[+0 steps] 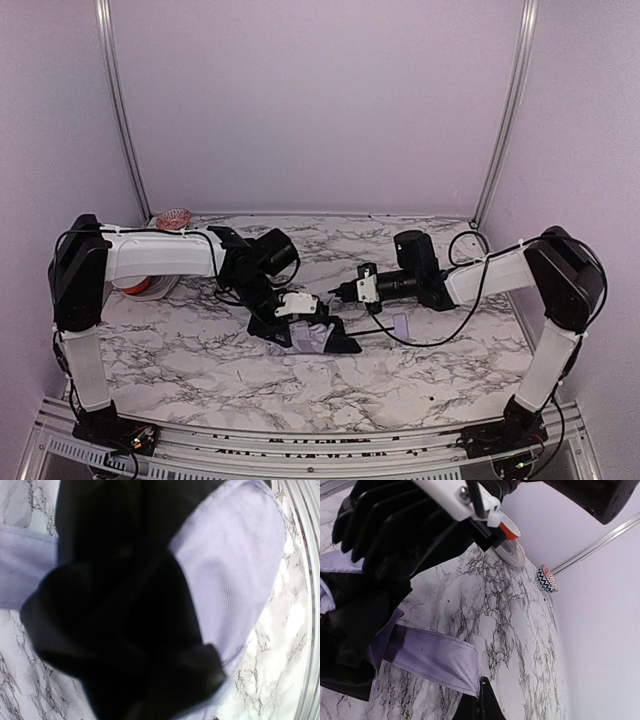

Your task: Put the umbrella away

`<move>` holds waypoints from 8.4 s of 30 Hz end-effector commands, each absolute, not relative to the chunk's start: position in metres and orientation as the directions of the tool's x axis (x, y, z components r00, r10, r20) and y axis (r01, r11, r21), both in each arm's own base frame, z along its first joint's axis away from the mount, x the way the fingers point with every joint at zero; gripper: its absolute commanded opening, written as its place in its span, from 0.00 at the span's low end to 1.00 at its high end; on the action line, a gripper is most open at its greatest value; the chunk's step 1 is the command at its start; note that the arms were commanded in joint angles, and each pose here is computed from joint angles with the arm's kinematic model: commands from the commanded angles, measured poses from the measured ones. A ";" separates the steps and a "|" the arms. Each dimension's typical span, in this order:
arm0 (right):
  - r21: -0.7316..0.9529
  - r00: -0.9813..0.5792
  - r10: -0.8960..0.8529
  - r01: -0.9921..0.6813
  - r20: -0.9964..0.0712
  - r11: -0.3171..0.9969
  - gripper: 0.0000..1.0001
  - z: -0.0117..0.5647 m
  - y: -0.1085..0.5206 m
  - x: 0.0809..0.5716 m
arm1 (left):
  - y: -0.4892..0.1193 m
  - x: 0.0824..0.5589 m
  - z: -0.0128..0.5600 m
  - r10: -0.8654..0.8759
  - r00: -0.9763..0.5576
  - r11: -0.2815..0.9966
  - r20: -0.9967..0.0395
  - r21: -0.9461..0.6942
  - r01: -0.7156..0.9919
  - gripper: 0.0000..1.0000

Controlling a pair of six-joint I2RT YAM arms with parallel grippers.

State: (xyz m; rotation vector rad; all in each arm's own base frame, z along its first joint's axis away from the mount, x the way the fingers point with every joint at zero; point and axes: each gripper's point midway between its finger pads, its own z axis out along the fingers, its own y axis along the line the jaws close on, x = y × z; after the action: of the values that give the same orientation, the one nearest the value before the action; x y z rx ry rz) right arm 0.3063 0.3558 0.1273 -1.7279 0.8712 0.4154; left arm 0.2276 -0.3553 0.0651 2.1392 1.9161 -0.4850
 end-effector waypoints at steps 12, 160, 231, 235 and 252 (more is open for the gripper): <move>-0.707 0.670 -0.256 -0.702 -0.697 0.089 0.00 0.163 0.354 0.257 | -0.357 0.247 0.030 0.947 -0.173 0.117 -0.272 -0.210 0.971 0.00; -0.593 0.511 -0.444 -0.803 -0.736 0.059 0.00 0.063 0.379 0.227 | -0.407 0.225 0.075 0.560 0.215 0.065 -0.800 0.301 0.951 0.02; 0.791 -0.768 -0.515 -0.558 -0.380 0.248 0.25 0.096 0.382 0.232 | -0.393 0.217 0.065 0.585 0.250 -0.007 -0.771 0.303 0.953 0.00; 0.799 -0.757 -0.533 -0.557 -0.377 0.227 0.21 0.096 0.386 0.226 | -0.392 0.220 0.065 0.592 0.244 0.005 -0.768 0.306 0.952 0.00; 0.793 -0.741 -0.565 -0.564 -0.363 0.230 0.01 0.092 0.386 0.223 | -0.389 0.223 0.062 0.615 0.240 0.010 -0.751 0.312 0.950 0.00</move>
State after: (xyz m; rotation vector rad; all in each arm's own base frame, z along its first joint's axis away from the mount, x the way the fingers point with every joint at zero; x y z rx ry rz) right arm 0.2288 0.3840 0.0878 -1.0946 2.4657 1.5677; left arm 0.2213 -0.3989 0.0724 1.6649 1.4106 -0.5512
